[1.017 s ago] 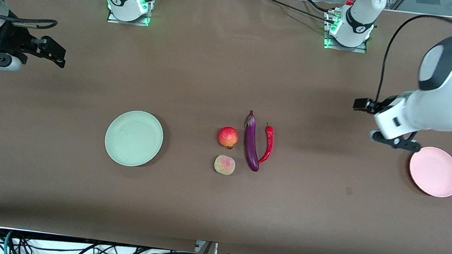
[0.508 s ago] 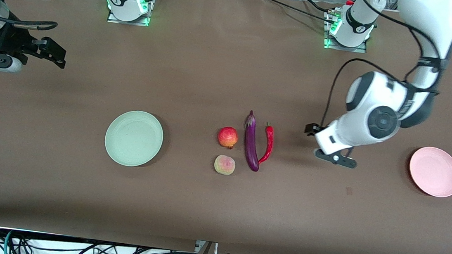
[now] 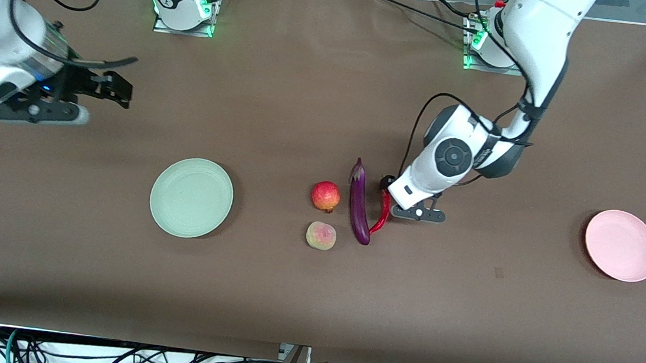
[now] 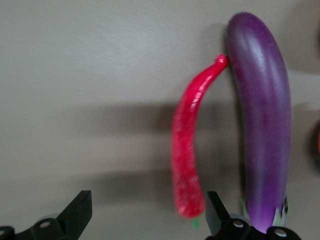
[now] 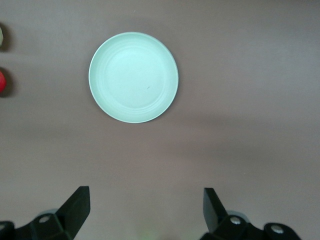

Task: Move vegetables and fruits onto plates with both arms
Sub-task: 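Reach the left gripper to the red chili while the right gripper moves out, then carry the chili to the pink plate while the right gripper reaches the pomegranate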

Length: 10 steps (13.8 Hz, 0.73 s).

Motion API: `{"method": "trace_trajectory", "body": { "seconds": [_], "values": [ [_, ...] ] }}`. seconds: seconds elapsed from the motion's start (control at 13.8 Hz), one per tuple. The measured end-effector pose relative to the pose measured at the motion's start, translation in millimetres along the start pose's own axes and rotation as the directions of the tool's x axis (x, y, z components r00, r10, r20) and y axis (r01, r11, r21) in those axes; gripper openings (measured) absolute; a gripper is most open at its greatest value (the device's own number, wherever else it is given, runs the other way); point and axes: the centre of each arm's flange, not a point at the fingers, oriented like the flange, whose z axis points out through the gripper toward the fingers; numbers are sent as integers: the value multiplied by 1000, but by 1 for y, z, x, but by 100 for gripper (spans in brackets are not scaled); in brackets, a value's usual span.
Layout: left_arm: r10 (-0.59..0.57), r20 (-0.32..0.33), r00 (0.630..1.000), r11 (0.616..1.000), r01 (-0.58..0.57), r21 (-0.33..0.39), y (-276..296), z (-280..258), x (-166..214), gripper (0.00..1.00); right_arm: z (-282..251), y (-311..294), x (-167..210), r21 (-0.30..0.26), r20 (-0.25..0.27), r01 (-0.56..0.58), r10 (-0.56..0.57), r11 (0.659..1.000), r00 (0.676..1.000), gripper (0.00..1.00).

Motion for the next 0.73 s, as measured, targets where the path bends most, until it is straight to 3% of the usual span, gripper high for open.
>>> {"method": "trace_trajectory", "body": {
  "seconds": [0.15,0.29,0.51,0.73],
  "values": [
    [0,-7,1000,1000,0,-4,6,12,-2,100,20,-20,13,14,21,25,-26,1000,999,100],
    [-3,-13,1000,1000,3,-6,6,15,-1,81,36,-41,26,38,27,45,-46,998,999,100],
    [-4,-35,999,1000,3,-18,6,31,1,77,68,-95,50,53,-7,17,-17,998,1000,100],
    [-2,-38,999,1000,2,-20,8,38,1,66,108,-158,65,96,-23,-61,64,994,998,100]
  ]
}}
